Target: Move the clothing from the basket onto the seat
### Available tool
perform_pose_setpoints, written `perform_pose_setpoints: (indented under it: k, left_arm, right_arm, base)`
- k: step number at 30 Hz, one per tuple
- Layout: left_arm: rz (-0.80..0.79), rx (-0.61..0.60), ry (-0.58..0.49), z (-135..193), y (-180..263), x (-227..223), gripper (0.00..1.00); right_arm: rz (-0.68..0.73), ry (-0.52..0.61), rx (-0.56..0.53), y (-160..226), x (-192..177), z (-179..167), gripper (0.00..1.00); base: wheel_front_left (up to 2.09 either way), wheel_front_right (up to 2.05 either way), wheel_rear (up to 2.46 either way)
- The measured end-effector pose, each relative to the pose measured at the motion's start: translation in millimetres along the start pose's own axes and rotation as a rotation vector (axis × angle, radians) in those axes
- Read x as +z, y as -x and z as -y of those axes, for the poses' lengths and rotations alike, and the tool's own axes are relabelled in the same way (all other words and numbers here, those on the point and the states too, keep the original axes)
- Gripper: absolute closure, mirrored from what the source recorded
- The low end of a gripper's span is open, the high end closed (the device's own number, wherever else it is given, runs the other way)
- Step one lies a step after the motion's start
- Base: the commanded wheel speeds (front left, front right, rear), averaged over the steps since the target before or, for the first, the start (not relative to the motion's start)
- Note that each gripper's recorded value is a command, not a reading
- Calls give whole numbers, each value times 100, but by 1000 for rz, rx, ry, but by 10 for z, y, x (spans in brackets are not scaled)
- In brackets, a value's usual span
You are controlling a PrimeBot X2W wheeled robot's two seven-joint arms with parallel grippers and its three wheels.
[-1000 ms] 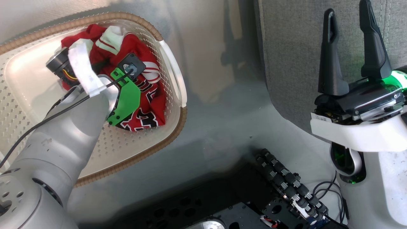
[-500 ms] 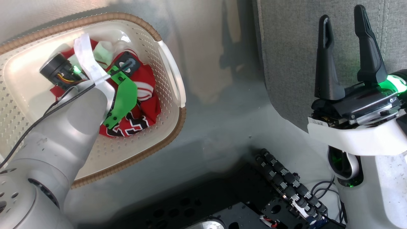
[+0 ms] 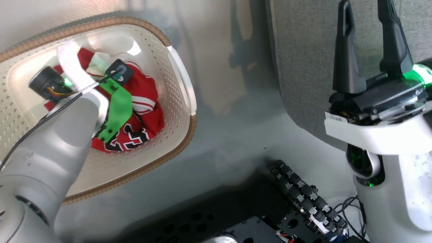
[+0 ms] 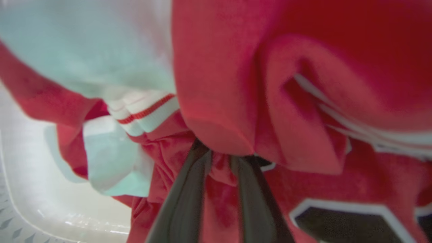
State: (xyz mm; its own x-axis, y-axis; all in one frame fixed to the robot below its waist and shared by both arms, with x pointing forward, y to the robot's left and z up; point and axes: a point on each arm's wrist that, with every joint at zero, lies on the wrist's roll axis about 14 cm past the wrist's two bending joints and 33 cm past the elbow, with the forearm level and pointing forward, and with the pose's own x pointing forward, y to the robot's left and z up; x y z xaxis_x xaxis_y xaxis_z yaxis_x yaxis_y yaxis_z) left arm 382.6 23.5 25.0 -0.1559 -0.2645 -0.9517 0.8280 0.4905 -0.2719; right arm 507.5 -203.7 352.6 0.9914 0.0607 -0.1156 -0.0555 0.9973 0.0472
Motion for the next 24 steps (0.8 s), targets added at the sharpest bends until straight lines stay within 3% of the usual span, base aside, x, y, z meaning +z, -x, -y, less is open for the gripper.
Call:
perform_pose_setpoints:
  k: [8,24]
  left_arm:
    - [53,34,30,-92,156,-50,100]
    - [404,71,153,321,1130,500,100]
  right_arm:
    - [77,17,17,-108,303,-39,0]
    - [154,31,19,289,965,-49,0]
  base:
    - [0,0,0]
    - [0,0,0]
